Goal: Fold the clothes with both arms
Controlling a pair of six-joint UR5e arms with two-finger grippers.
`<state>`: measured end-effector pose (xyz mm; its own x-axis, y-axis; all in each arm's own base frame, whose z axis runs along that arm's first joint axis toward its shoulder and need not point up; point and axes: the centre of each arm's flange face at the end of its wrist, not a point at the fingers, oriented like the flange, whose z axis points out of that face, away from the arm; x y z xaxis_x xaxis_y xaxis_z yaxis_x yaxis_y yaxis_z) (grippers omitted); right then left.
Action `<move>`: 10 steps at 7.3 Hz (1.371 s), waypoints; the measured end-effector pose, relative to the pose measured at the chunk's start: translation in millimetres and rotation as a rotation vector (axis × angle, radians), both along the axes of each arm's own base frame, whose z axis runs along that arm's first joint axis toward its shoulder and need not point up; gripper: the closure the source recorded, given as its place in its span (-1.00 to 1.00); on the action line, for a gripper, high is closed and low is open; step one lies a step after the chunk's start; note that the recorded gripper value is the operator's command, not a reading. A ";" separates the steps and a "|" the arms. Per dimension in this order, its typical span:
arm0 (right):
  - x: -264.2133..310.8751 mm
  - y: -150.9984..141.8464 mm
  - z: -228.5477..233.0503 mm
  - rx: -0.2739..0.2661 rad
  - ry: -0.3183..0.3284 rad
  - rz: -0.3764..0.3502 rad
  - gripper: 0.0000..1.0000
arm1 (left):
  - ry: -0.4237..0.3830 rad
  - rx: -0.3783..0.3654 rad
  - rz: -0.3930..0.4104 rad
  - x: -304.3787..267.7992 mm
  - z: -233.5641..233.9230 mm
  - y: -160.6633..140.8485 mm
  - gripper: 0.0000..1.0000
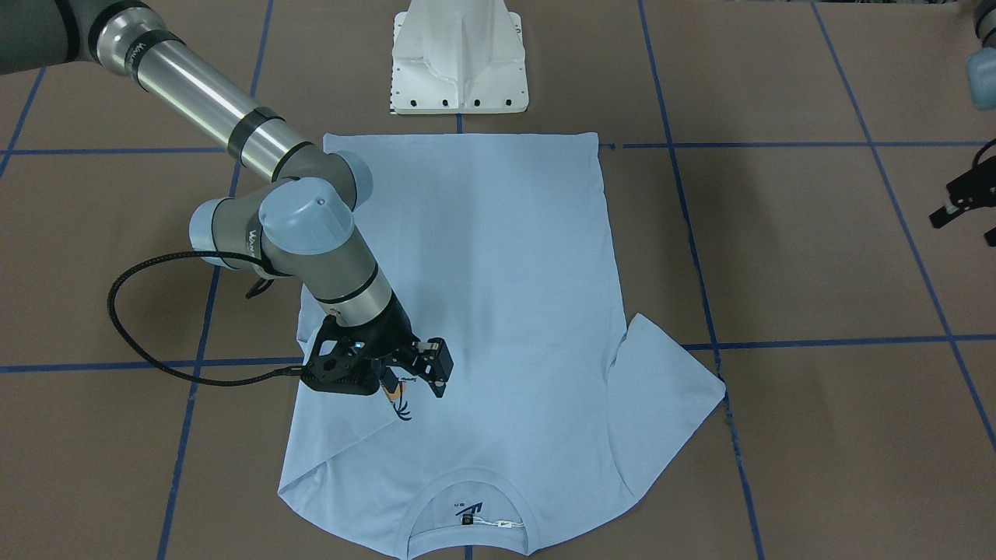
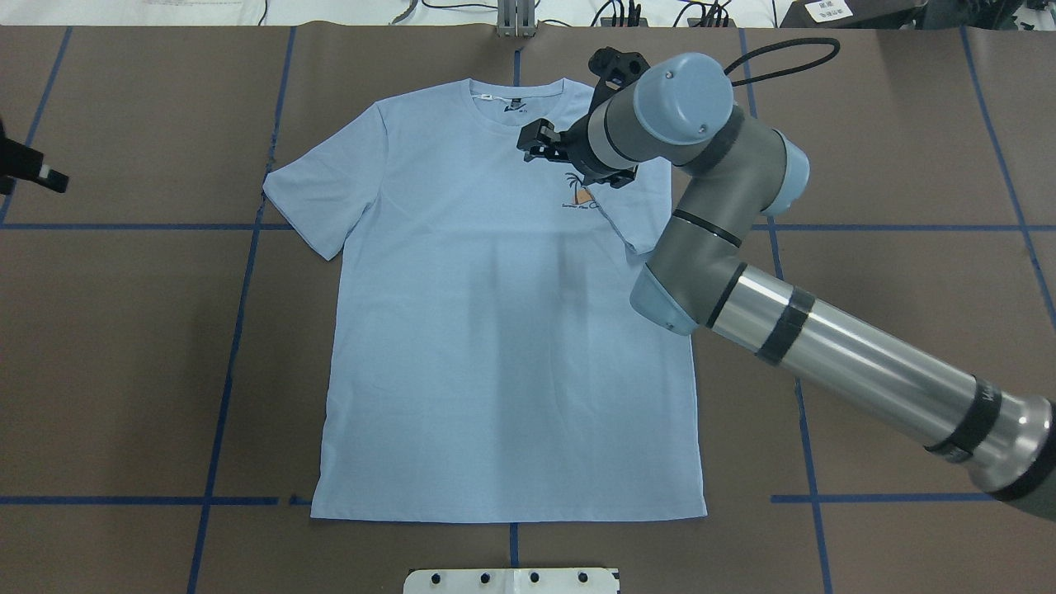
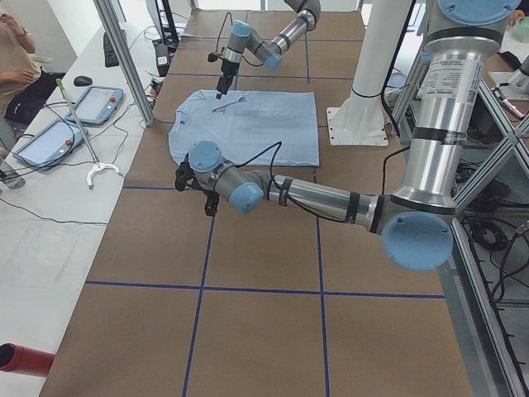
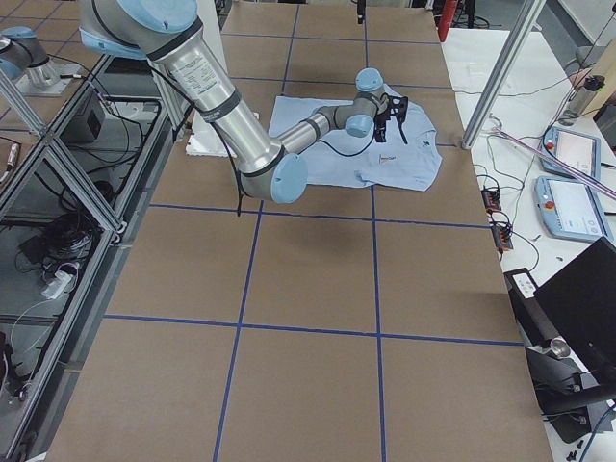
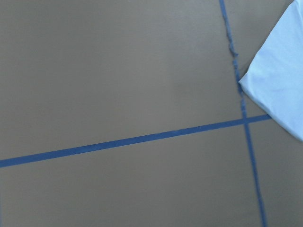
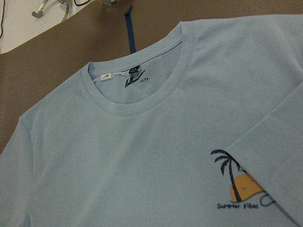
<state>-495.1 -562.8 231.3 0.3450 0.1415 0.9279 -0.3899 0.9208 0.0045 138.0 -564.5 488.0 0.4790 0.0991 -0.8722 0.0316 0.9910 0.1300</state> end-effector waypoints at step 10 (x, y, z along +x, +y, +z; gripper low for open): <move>70.1 76.2 37.1 0.039 -0.036 -0.013 -1.00 | -0.118 -0.092 -0.211 240.2 -16.6 -70.0 0.44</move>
